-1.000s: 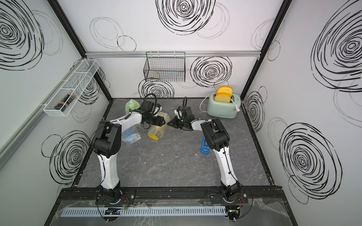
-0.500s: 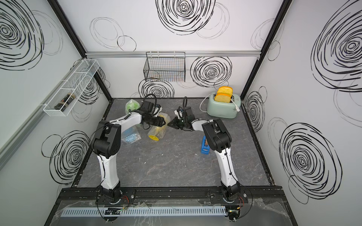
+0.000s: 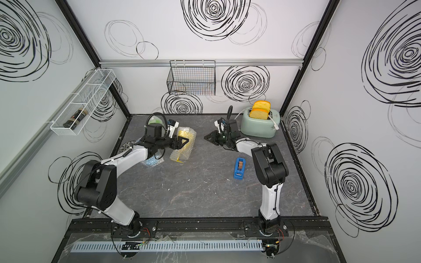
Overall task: Wrap wine glasses in bubble wrap
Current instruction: Pick up the bubble wrap from the center of the board.
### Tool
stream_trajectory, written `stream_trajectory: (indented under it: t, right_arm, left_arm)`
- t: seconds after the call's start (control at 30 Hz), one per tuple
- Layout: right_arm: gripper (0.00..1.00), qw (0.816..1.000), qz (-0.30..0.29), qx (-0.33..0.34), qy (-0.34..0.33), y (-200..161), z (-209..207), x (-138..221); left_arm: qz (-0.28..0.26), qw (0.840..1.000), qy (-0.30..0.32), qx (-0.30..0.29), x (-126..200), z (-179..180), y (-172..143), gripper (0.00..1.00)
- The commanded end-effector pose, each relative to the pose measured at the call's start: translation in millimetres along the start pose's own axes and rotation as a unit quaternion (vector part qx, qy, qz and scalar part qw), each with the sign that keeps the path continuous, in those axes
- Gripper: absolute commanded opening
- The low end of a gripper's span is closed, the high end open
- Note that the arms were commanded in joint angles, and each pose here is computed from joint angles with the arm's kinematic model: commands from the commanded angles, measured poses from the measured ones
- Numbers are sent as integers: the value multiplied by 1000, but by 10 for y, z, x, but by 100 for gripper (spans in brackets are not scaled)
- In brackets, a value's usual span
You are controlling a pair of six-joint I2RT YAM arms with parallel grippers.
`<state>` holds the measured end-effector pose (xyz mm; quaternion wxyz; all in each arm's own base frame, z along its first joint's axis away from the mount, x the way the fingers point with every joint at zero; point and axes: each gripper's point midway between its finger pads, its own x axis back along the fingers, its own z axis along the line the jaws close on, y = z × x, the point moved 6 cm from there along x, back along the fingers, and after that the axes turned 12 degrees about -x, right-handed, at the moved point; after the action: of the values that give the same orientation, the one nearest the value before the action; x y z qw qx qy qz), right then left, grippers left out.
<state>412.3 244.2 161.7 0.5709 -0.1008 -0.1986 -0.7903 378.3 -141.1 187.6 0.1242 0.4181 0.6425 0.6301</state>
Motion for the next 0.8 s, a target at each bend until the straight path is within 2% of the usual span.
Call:
stream_trajectory:
  t: [0.0, 0.07, 0.27, 0.4, 0.57, 0.77]
  right_arm:
    - [26, 1000, -5, 4, 0, 52, 94, 26]
    - [27, 1000, 0, 0, 0, 53, 124, 6]
    - [31, 1000, 14, 8, -23, 83, 335, 62]
    - [39, 998, 27, 15, -51, 146, 518, 176]
    - [47, 995, 66, 16, -77, 89, 725, 221]
    - [53, 982, 127, 41, -134, -122, 757, 157]
  left_arm:
    - [-214, 965, -37, -144, 228, -248, 378, 49]
    - [-270, 941, -59, -194, 307, -383, 281, 48]
    - [-314, 924, -56, -213, 257, -541, 90, 50]
    - [-334, 912, -76, -226, 260, -692, -26, 46]
    - [-321, 904, -66, -275, 212, -796, -203, 52]
    - [-314, 916, -58, -244, 146, -668, -220, 54]
